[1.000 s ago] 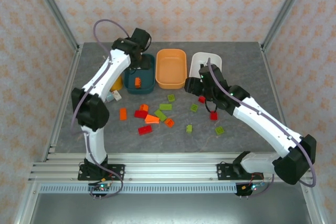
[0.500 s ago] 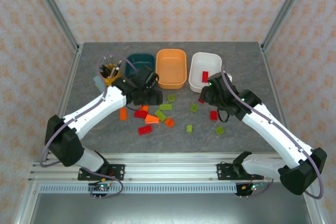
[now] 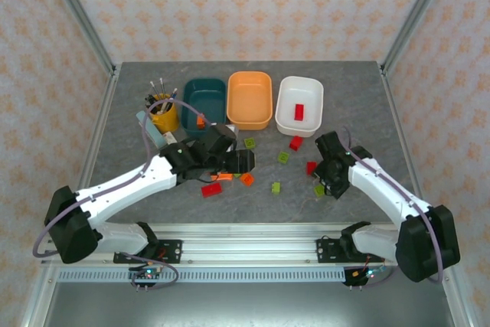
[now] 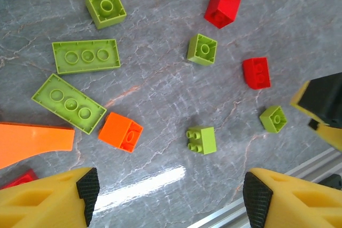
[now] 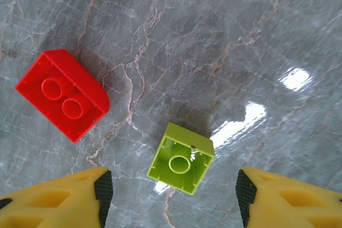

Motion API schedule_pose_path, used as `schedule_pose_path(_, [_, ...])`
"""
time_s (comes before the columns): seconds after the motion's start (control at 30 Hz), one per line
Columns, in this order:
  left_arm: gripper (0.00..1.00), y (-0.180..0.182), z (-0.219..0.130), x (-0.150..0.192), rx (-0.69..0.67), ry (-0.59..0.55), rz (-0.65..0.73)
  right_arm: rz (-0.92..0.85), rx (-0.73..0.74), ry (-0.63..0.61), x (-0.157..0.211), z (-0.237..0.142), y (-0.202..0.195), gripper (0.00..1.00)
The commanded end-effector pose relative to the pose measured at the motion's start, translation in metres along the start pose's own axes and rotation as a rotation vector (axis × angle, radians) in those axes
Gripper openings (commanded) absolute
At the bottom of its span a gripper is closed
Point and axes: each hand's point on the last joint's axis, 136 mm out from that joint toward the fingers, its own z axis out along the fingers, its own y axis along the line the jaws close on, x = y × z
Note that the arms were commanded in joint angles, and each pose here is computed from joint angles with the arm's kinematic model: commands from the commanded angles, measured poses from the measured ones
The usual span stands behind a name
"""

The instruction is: Sort the legos into containers by color

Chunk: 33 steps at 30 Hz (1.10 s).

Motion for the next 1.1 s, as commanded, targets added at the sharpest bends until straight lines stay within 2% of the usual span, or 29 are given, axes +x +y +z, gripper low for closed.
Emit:
schedule_pose_path(0.0, [0.77,-0.005,-0.006,-0.007,0.037,-0.058,-0.018,0.11,-0.005,0.042,0.007,0.019,0.001,0.64])
schedule_pose_path(0.23, [0.78,-0.005,-0.008,-0.009,0.037,-0.067,-0.014,0.15,0.007,0.059,0.01,0.032,-0.005,0.6])
schedule_pose_path(0.43, [0.78,-0.007,-0.009,-0.009,0.046,-0.069,-0.013,0.161,-0.004,0.074,0.013,0.047,-0.002,0.52])
schedule_pose_path(0.6, [0.78,-0.01,-0.01,-0.011,0.059,-0.076,-0.015,0.136,-0.005,0.069,0.01,0.049,0.003,0.38])
schedule_pose_path(0.73, [0.78,-0.019,-0.015,-0.022,0.078,-0.099,-0.033,0.084,-0.018,0.029,0.001,0.033,0.007,0.28])
schedule_pose_path(0.87, [0.79,-0.022,-0.03,-0.05,0.064,-0.146,-0.089,-0.068,-0.129,-0.052,-0.014,-0.01,0.041,0.24])
schedule_pose_path(0.93, [0.79,-0.012,-0.036,-0.068,0.042,-0.168,-0.15,-0.184,-0.185,-0.1,-0.018,-0.034,0.072,0.25])
schedule_pose_path(1.07, [0.8,0.008,-0.045,-0.102,0.035,-0.215,-0.257,-0.38,-0.25,-0.112,-0.017,-0.054,0.143,0.25])
